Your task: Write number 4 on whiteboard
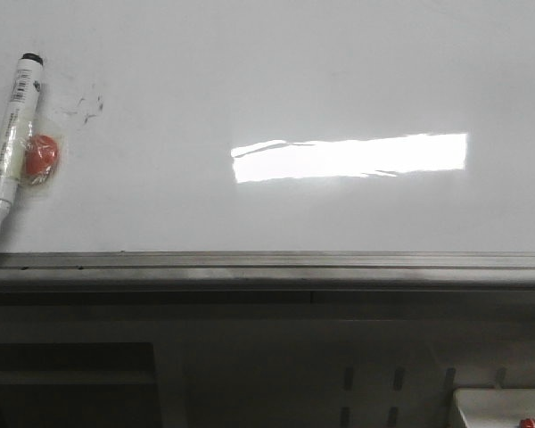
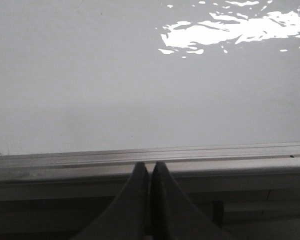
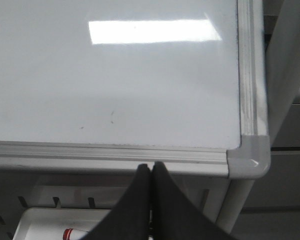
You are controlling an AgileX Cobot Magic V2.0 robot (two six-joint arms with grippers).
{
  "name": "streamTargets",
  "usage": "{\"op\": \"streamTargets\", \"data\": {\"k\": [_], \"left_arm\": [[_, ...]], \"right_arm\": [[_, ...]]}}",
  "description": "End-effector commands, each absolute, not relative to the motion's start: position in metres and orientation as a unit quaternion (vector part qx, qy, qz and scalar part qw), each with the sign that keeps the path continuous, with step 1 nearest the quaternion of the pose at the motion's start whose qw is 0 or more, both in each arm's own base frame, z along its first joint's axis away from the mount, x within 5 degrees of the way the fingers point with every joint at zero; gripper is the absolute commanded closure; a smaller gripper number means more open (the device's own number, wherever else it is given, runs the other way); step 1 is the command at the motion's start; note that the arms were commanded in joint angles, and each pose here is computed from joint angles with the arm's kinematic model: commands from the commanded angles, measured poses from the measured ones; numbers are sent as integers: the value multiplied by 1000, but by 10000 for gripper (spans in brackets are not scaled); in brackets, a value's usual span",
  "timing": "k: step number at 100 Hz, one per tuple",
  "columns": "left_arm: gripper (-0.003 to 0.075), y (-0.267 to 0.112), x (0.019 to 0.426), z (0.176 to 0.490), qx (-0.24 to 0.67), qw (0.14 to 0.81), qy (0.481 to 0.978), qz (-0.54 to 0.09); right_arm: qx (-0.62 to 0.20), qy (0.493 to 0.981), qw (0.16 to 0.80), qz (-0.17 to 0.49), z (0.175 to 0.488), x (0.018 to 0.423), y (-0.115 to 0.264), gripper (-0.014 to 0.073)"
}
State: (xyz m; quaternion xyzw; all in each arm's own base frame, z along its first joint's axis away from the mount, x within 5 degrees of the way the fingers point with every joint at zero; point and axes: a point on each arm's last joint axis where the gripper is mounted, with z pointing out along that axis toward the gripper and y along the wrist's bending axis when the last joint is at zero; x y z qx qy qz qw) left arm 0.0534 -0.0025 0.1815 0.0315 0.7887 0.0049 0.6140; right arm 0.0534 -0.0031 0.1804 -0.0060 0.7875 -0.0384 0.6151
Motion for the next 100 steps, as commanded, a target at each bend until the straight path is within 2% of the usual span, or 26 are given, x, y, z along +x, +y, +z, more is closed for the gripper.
{"op": "streamTargets", "data": {"k": [1,79,93,100], "left_arm": [[741,-2,54,176,23,631,775,0],[741,-2,54,176,23,632,774,0],[741,-5,55,185,-38,664,743,-74],[741,-5,55,187,-52,671,734,-89]], "right_arm": [[-5,784,619,-41,175,53,-3,661],[-5,784,619,-41,175,53,-3,661],[-2,776,630,-37,177,54,-3,661],[0,769,638,-35,179,54,-3,661]]}}
